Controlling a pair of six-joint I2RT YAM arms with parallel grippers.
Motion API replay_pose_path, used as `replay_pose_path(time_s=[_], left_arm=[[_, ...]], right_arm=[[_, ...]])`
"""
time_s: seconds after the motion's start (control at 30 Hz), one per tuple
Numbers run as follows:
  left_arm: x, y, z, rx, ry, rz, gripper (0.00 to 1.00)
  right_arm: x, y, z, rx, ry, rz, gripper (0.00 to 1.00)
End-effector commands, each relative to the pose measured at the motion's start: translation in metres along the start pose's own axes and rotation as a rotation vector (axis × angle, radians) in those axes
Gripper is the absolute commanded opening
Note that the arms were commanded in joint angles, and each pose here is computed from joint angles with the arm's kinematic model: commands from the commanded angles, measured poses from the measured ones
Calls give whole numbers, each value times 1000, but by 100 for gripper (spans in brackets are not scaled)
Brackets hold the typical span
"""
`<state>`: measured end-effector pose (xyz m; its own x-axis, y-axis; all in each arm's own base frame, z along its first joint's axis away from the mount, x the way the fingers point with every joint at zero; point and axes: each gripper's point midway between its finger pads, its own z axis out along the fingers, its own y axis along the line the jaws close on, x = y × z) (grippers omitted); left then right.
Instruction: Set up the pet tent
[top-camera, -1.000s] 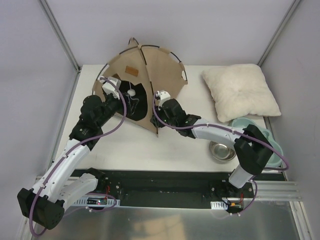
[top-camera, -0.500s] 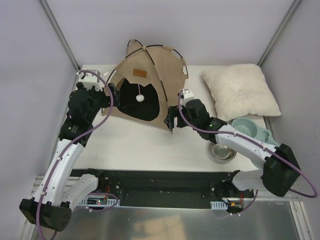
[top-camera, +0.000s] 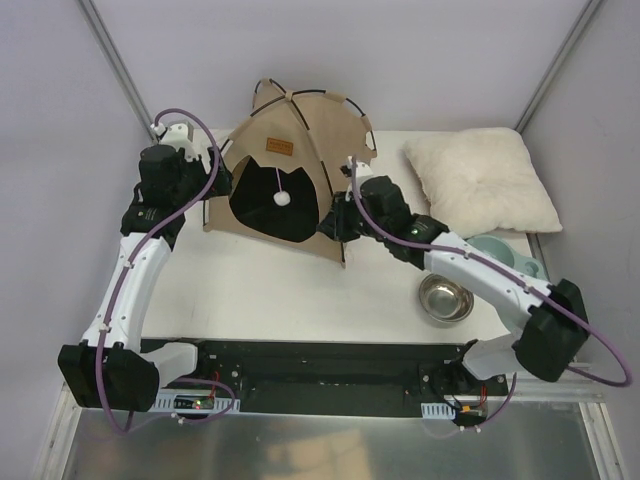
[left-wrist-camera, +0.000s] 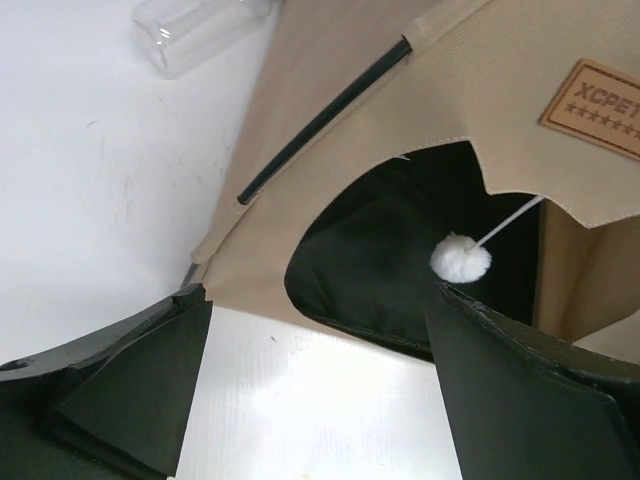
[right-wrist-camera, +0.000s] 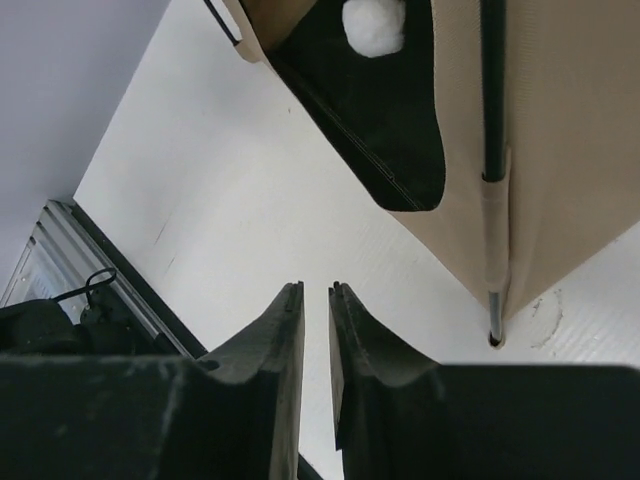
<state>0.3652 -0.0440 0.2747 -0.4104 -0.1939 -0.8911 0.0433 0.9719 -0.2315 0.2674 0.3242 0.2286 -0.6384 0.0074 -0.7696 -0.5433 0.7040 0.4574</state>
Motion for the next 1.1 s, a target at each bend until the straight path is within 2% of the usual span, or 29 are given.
replay_pose_path(time_s=[0.0,0.2,0.3,0.4,0.47,0.53,0.63,0.8,0.9,1.0,1.07], left_arm=[[-23,-11,-6,50,-46,-17,91],[-17,-8,-7,42,-42,-16,91],[-12,-6,-6,39,-30,-13,91],[-7,-5,-2,37,-16,-16,91],[-6,-7,0,48,-8,-19,90],[-6,-9,1,58,-4,-21,90],[-8,-11,0,65,-8,-24,90],[-10,-14,-3,81,-13,-32,90],[-13,-18,-4,98,-17,-38,90],[-17,-24,-5,126,-23,-48,92],[-23,-30,-8,150,-43,-51,97]], right_arm=[[-8,-19,31,123,-4,79,21],[-42,-105,19,455,-158,264,21],[-55,-130,1,574,-200,275,27],[-63,-142,-4,618,-203,262,31],[-66,-134,-2,545,-172,235,37],[-70,-117,-12,452,-160,192,52],[-75,-123,-39,451,-219,197,70],[-83,-194,-85,587,-371,405,80],[-98,-233,-99,680,-426,424,86],[-120,-276,-94,780,-386,359,91],[-126,-307,-81,842,-289,312,96]])
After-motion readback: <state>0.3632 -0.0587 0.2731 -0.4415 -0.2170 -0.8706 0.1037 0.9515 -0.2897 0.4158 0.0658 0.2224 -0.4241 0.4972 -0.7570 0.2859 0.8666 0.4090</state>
